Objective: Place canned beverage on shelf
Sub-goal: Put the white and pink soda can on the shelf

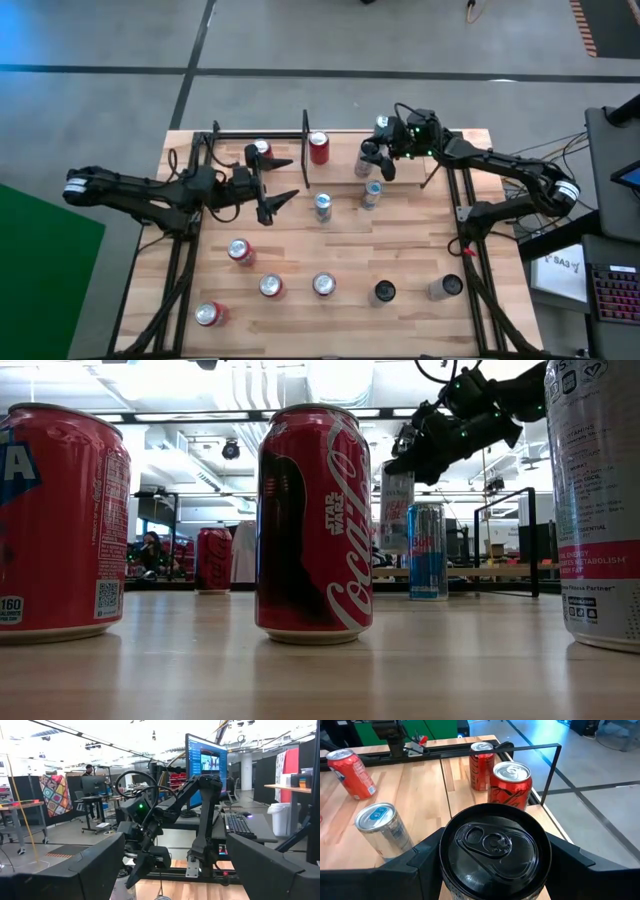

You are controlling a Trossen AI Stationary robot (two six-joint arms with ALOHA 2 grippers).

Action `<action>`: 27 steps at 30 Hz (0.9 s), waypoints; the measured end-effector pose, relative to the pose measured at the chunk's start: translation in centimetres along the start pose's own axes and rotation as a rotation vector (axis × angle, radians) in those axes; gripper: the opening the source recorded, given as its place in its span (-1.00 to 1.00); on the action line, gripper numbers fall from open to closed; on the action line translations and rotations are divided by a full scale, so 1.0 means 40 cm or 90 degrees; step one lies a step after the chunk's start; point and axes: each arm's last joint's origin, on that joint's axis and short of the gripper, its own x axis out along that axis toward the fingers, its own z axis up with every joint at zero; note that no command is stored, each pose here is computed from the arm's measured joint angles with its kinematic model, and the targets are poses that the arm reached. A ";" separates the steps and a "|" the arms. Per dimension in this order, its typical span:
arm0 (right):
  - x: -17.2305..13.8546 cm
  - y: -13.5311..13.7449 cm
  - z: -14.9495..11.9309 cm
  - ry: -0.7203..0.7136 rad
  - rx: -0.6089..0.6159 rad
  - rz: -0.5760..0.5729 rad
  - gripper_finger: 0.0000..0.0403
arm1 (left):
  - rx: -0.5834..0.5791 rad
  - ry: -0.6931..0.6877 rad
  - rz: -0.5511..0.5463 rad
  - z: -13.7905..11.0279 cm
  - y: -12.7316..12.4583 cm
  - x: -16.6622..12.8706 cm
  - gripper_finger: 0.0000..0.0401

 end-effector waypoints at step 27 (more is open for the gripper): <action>0.059 0.009 -0.029 0.026 0.008 -0.021 0.23 | 0.002 0.008 0.000 -0.010 -0.003 0.007 0.66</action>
